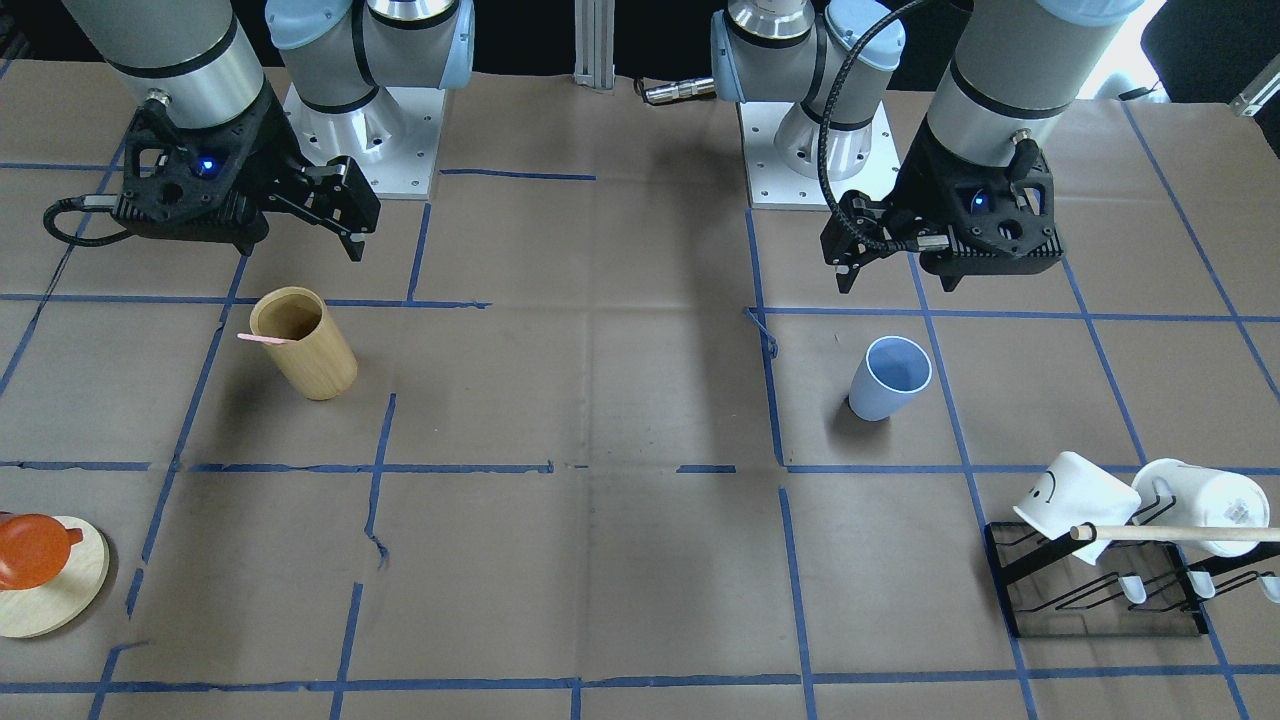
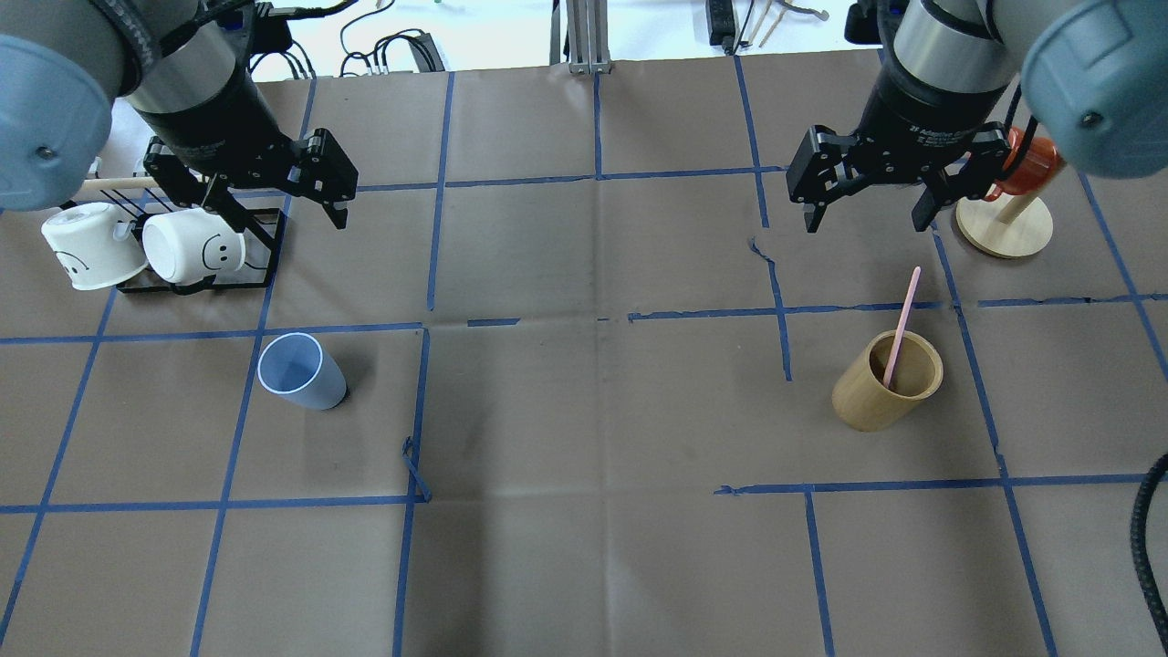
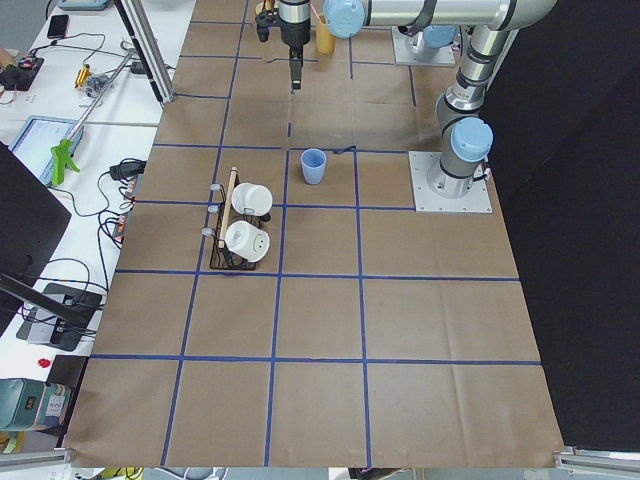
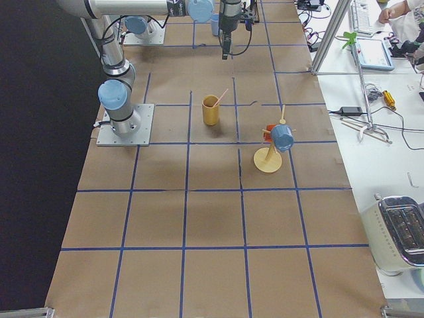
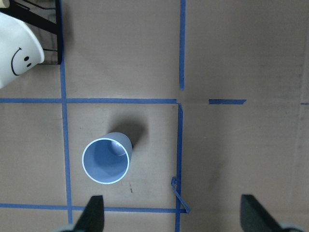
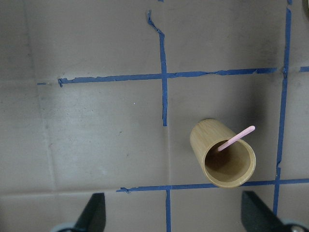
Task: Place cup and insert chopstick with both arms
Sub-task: 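Lower left gripper over blue cup while right gripper descends to pink chopstick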
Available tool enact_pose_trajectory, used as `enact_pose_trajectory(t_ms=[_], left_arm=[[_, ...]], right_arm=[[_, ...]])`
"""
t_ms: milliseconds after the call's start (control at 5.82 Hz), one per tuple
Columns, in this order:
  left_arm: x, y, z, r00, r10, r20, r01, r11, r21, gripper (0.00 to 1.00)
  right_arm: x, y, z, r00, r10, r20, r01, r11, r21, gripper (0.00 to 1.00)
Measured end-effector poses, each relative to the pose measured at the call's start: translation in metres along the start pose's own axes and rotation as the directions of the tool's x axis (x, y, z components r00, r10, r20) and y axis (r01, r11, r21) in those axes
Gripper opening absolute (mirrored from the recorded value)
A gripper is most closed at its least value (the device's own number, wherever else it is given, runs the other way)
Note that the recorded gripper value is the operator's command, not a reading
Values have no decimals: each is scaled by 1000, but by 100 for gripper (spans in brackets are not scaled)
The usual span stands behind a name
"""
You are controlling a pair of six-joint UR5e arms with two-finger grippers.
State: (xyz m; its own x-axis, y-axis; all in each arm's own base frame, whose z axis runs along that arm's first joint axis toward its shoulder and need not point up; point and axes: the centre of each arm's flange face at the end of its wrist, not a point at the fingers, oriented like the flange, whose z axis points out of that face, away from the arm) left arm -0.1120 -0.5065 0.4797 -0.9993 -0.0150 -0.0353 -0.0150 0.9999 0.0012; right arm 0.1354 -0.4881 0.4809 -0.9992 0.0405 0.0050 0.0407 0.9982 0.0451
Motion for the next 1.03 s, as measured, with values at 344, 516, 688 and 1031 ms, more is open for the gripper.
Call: enact_pose_trajectory(t_ms=[344, 516, 688, 1031], left_arm=[[1, -3, 1, 1000, 0, 0, 0, 1000, 4, 99], [1, -4, 2, 1000, 0, -1, 0, 1000, 4, 99], [0, -4, 3, 1000, -1, -1, 1, 1000, 4, 99], [-4, 0, -7, 1000, -8, -5, 9, 1000, 25, 99]], right_arm=[[3, 1, 6, 1000, -11, -1, 11, 1000, -12, 100], [12, 0, 19, 999, -35, -12, 34, 999, -16, 100], [30, -3, 35, 997, -59, -40, 59, 998, -4, 100], [89, -5, 74, 993, -101, -66, 103, 995, 19, 100]])
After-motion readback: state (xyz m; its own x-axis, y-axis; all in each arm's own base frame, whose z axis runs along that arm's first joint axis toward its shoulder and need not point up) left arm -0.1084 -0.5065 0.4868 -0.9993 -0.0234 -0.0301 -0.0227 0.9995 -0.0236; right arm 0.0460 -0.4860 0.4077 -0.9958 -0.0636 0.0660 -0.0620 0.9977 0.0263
